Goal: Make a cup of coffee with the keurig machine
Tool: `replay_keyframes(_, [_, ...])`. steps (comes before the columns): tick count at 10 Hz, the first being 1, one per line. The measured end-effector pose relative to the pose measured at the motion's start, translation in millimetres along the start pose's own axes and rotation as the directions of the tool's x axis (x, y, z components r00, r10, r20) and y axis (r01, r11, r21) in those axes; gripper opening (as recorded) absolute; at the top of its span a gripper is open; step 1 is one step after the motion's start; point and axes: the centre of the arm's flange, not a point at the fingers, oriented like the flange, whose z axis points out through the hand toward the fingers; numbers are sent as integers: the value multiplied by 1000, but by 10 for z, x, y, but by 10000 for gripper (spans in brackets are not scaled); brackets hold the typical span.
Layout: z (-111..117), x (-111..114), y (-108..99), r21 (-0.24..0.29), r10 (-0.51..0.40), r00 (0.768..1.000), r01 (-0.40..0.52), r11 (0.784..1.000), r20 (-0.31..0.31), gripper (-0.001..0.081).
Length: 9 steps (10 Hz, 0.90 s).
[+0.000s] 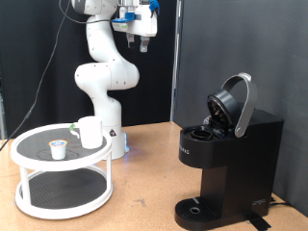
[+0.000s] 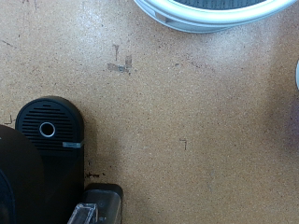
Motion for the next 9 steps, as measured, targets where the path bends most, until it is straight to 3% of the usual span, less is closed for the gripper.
replay_keyframes(2, [-1, 34, -32, -4, 10, 1000, -10, 1000, 4, 734])
replay_keyframes(5, [-43, 383, -308, -31, 39, 998, -38, 999, 55, 734])
replay_keyframes(7, [-57, 674, -502, -26, 66, 996, -65, 998, 52, 734])
replay_keyframes(9, [-54, 728, -534, -25, 75, 996, -74, 997, 51, 734])
